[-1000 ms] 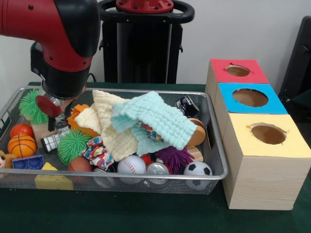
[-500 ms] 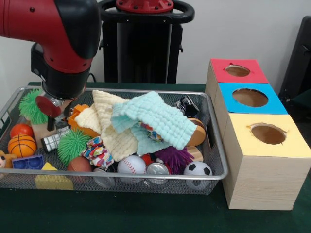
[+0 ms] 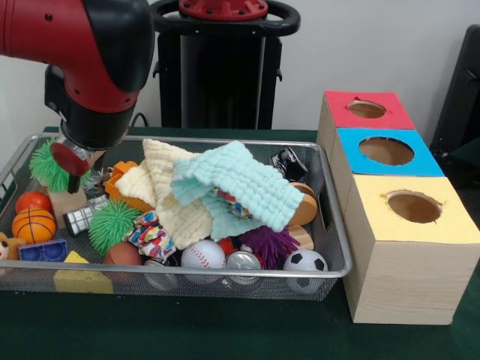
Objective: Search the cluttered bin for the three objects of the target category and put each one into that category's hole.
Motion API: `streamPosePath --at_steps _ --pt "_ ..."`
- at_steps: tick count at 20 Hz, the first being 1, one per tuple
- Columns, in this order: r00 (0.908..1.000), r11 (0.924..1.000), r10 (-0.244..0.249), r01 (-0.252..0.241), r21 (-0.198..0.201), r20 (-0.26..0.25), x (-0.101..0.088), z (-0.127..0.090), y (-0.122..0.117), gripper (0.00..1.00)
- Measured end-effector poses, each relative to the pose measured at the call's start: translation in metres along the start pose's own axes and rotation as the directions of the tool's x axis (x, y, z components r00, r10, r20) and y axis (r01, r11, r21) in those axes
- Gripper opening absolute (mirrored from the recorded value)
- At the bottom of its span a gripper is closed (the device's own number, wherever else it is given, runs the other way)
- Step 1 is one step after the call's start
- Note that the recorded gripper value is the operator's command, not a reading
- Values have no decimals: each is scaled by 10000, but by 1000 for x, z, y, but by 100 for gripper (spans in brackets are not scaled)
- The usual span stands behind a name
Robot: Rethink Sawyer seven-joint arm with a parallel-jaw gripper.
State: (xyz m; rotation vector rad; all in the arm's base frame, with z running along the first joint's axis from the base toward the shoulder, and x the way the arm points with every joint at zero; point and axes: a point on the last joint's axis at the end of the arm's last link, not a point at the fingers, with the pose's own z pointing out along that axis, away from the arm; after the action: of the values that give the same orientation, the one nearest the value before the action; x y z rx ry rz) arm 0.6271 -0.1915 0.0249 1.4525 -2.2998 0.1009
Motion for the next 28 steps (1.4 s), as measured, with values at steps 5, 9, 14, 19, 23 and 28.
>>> streamPosePath --at_steps 5,9,14,19,23,28 --pt "10000 9999 -24 24 -130 -20 -1 4 2 100" --pt "10000 9997 -68 68 -248 10 -4 11 5 100" --pt "9999 9988 -119 122 -478 69 -8 23 9 100" --pt "9996 9967 -231 241 -772 136 -15 40 17 100" --pt "9996 9954 -261 273 -918 143 -18 48 20 100" --pt "9998 9959 -149 159 -894 124 -18 52 14 100"
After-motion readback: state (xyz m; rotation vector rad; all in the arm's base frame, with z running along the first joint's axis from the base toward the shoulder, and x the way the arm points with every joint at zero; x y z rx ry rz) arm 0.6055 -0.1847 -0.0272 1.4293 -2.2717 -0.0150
